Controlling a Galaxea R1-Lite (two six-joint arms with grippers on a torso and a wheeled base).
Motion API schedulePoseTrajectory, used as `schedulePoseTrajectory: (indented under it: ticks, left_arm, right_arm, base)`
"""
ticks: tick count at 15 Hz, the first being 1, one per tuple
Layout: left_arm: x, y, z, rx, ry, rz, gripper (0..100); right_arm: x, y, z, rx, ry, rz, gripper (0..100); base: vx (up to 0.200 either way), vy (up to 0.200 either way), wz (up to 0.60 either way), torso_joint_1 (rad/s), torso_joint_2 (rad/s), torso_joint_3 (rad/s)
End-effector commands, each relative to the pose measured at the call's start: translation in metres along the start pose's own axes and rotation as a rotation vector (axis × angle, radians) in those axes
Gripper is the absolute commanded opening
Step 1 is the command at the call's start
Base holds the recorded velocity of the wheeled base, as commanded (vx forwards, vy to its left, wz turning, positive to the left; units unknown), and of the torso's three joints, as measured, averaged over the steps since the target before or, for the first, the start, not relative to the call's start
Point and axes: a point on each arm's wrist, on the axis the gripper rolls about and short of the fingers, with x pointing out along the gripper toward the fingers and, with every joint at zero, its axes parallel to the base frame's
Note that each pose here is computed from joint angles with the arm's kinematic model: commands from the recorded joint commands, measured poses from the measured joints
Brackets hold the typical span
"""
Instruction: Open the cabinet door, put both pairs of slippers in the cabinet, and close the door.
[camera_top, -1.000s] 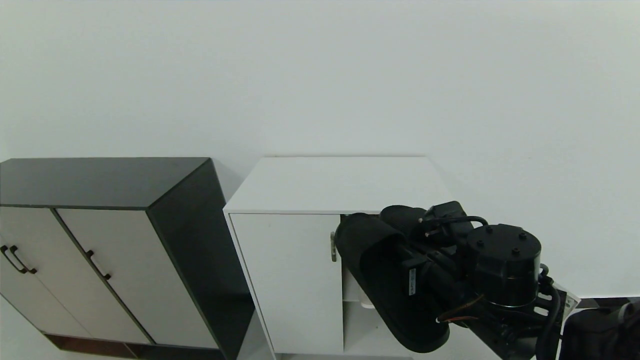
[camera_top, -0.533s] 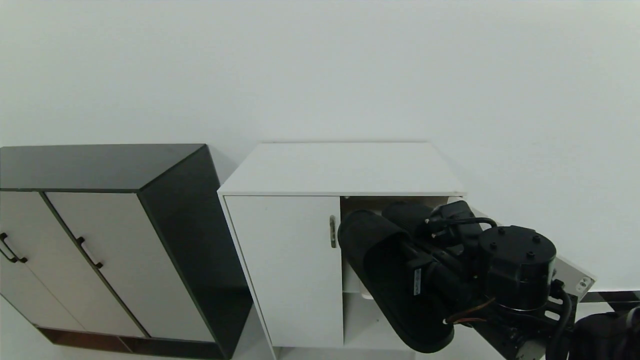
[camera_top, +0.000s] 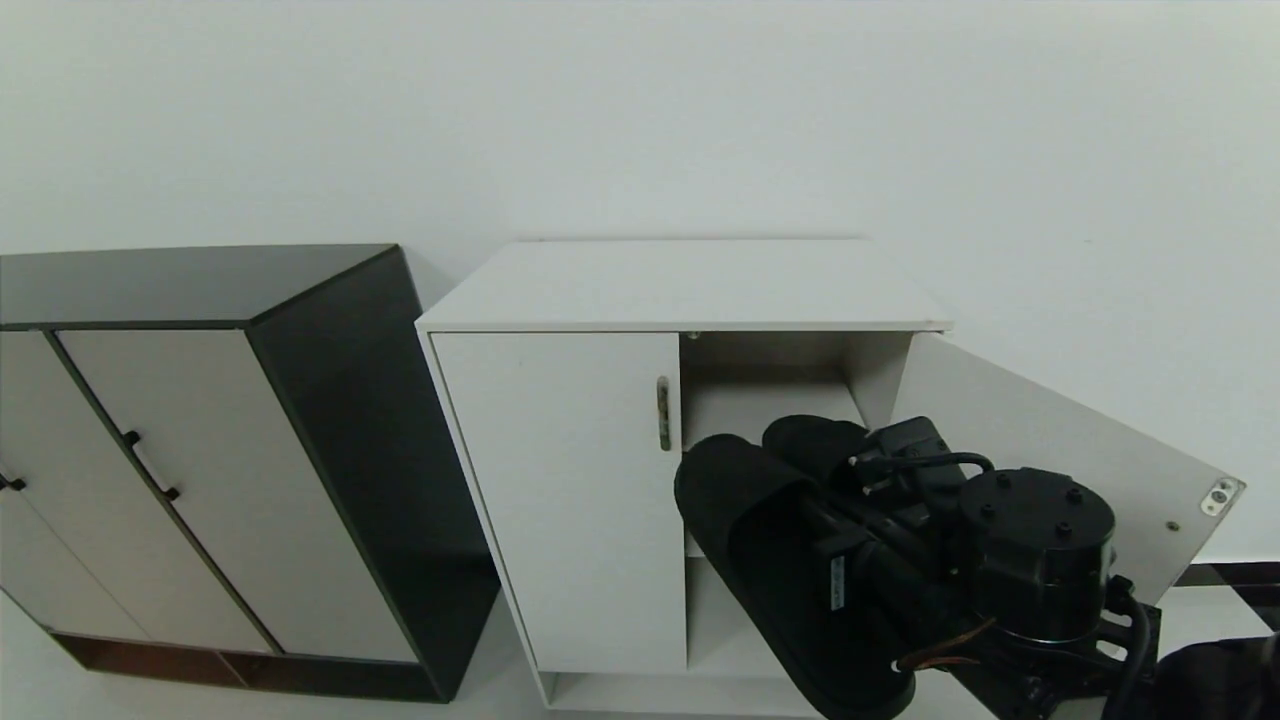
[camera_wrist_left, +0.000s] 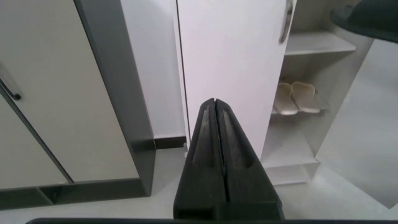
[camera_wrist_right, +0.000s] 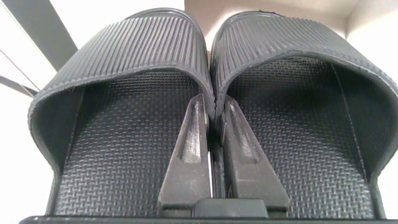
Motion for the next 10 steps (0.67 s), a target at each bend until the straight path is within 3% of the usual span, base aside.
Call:
schedulePoseTrajectory:
  ticks: [1,2,10]
  left_arm:
    - [0.000,0.000,0.000,0.000,0.001,0.001,0]
    - [0.000,0.000,0.000,0.000,-0.001,-0.001,0]
    - [0.000,0.000,0.000,0.000,-0.001,0.001,0]
  right_arm:
    - [0.005,0.001,-0.007,-0.009,0.024,-0.004,0]
    - [0.010,0.000,-0.015,-0.018,0.048,-0.011,0]
    - [0.015,0.000,-0.019,-0.007,0.005,-0.020,0]
  base:
    - [0.000,0.000,0.00,-0.178,0.48,0.305]
    - [0.000,0.000,0.00,-0.173,0.48,0.315]
    - [0.000,0.000,0.00,-0.135,0.46,0.332]
